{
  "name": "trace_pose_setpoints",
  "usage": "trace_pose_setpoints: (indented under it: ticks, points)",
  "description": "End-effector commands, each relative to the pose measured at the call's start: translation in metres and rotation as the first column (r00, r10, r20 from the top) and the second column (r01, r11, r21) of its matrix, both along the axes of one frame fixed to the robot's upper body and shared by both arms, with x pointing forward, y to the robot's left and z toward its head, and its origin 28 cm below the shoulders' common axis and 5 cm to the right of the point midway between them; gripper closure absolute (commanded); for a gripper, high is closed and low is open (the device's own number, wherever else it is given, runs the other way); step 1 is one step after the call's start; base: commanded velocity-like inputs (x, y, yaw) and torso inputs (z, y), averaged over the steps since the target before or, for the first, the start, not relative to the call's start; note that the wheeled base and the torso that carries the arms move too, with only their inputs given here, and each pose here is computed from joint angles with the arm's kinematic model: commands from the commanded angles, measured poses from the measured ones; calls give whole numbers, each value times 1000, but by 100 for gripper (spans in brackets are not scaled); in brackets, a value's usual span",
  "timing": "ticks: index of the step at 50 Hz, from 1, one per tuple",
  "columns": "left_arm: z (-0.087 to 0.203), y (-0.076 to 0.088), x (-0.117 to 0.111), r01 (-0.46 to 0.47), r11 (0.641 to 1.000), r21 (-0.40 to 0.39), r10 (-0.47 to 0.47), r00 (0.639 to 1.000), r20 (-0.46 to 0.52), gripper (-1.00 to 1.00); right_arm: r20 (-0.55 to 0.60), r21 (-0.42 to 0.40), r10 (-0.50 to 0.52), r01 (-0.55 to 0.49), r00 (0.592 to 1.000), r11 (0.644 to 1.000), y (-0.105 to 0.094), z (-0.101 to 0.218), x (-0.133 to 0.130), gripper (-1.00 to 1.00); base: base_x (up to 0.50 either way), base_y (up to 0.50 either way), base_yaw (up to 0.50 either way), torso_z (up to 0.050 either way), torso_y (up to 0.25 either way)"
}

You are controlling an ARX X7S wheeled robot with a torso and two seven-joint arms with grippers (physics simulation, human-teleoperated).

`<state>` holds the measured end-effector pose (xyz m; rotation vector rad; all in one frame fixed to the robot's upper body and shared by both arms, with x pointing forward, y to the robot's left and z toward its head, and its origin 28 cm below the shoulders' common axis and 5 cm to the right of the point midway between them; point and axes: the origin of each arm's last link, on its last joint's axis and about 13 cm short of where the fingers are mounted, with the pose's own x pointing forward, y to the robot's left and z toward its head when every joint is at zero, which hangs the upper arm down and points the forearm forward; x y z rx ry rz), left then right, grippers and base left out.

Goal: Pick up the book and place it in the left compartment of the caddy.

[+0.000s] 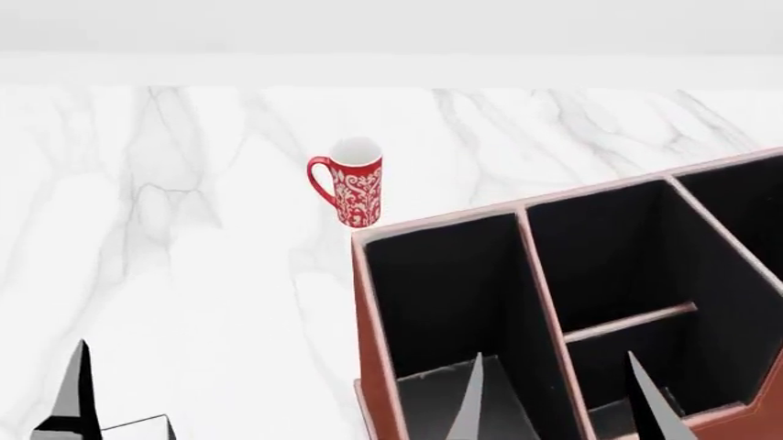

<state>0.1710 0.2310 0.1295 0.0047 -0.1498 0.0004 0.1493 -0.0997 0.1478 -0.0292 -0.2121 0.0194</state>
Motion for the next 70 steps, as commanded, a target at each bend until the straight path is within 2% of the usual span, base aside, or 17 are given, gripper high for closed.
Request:
trace_pose_setpoints:
  ticks: [1,3,9,16,18,23,29,33,37,38,40,43,49,51,54,57,70]
  points:
    - [3,1,0,-5,1000,-5,5,1000,5,-100,2,-4,1,-1,1000,1000,0,1,0,-100,0,0,0,0,0]
    - [3,2,0,-5,1000,-5,5,1000,7,-100,43,34,59,-61,997,998,0,2,-4,-100,330,68,0,0,0]
    - [3,2,0,-5,1000,-5,5,1000,9,-100,-9,9,-3,3,1000,1000,0,1,0,-100,385,101,0,0,0]
    - [4,2,0,-4,1000,-5,4,1000,12,-100,2,17,1,-1,1000,1000,0,2,-1,-100,0,0,0,0,1]
    - [4,2,-1,-3,1000,-5,3,1000,12,-100,9,-7,9,-9,1000,1000,0,2,-2,-100,0,0,0,0,0]
    - [4,2,-1,-3,1000,-6,3,1000,13,-100,-11,26,4,-4,1000,1000,0,1,0,-100,0,395,0,0,0]
    - [6,3,0,-6,1000,-6,6,1000,14,-100,-27,7,-22,22,999,1000,-1,3,1,-100,0,0,0,0,0]
    - [11,8,1,-23,1000,-15,23,999,24,-100,-30,37,-28,30,999,999,-3,10,1,-100,0,0,0,0,0]
    - [13,10,1,-28,1000,-13,28,999,31,-100,-16,19,-37,37,999,999,-5,15,3,-100,0,0,0,0,0]
    - [14,10,2,-29,1000,-11,30,999,33,-100,-10,-24,-55,54,998,998,-6,20,7,-100,0,0,0,0,0]
    - [14,11,2,-31,1000,-6,31,999,34,-100,-5,-52,-77,76,997,996,-6,27,9,-100,0,0,0,0,0]
    - [15,12,2,-31,1000,-1,31,999,37,-100,18,-71,-11,12,1000,997,-7,43,12,-100,0,0,0,0,0]
    - [20,17,4,-45,999,0,45,998,50,-100,34,-125,-11,15,999,992,-5,61,19,-100,0,0,0,0,0]
    - [21,18,5,-51,999,2,51,997,53,-100,44,-144,25,-18,999,989,-4,64,19,-100,0,0,0,0,0]
    - [24,22,8,-67,998,6,66,996,60,-100,23,-96,57,-54,998,994,-3,70,23,-100,0,0,0,0,0]
    - [27,26,10,-79,997,9,79,995,68,-100,20,-107,118,-116,993,988,-1,73,25,-100,0,0,0,0,0]
    - [52,63,21,-180,984,8,178,974,139,-100,21,-122,295,-290,955,949,-1,102,38,-100,0,0,0,0,0]
